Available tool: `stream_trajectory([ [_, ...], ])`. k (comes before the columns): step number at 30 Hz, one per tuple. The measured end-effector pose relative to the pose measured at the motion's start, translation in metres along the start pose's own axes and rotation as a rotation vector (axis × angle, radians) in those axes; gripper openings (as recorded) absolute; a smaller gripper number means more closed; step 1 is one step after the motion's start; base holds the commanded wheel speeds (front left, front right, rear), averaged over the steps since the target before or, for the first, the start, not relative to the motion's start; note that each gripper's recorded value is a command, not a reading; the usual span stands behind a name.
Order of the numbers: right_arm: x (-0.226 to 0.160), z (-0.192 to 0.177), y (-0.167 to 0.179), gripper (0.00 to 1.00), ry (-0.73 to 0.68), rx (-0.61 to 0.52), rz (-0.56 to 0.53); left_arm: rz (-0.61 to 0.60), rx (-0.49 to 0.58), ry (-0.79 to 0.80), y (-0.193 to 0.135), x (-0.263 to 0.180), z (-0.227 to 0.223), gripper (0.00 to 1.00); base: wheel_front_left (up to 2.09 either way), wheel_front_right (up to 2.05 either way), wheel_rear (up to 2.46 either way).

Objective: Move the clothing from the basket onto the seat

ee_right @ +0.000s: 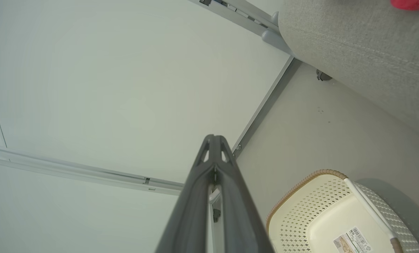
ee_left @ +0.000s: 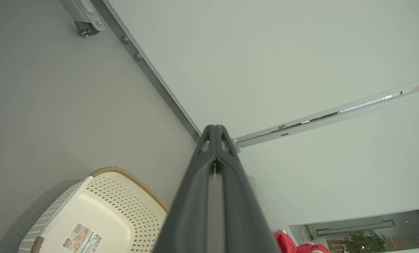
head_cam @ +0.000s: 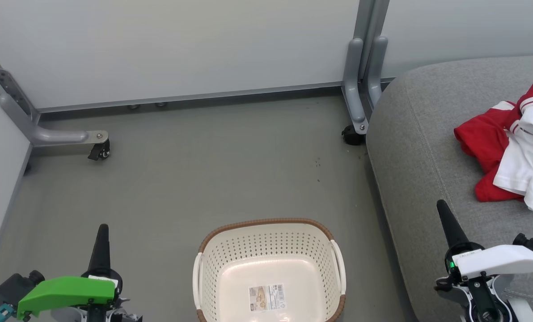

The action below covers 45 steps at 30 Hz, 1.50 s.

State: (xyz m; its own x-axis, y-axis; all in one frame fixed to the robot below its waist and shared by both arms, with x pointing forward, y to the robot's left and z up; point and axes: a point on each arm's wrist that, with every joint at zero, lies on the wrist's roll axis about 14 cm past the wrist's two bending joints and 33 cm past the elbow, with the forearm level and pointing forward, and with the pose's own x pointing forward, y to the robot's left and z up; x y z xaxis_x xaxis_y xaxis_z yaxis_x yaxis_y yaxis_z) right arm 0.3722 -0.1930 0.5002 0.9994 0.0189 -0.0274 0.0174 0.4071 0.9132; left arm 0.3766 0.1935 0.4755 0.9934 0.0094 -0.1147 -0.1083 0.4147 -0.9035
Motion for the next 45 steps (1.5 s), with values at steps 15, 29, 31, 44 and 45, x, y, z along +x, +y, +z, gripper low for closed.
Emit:
stream_trajectory([
  [15, 0.004, 0.002, -0.001, 0.0, -0.006, 0.137, -0.003, -0.023, -0.142, -0.004, -0.006, 0.002, 0.004, 0.0, 0.0, 0.0, 0.0],
  [29, 0.009, 0.004, -0.001, 0.0, -0.012, 0.259, 0.001, -0.052, -0.267, -0.007, -0.013, 0.005, 0.009, 0.0, 0.0, 0.0, 0.0],
  [31, 0.009, 0.005, -0.001, 0.0, -0.013, 0.273, 0.0, -0.058, -0.28, -0.007, -0.015, 0.006, 0.01, 0.0, 0.0, 0.0, 0.0],
  [44, 0.013, 0.007, 0.0, 0.0, -0.02, 0.367, 0.007, -0.083, -0.376, -0.009, -0.02, 0.007, 0.015, 0.0, 0.0, 0.0, 0.0],
  [45, 0.013, 0.007, 0.0, 0.0, -0.021, 0.374, 0.007, -0.085, -0.382, -0.008, -0.02, 0.007, 0.015, 0.0, 0.0, 0.0, 0.0],
])
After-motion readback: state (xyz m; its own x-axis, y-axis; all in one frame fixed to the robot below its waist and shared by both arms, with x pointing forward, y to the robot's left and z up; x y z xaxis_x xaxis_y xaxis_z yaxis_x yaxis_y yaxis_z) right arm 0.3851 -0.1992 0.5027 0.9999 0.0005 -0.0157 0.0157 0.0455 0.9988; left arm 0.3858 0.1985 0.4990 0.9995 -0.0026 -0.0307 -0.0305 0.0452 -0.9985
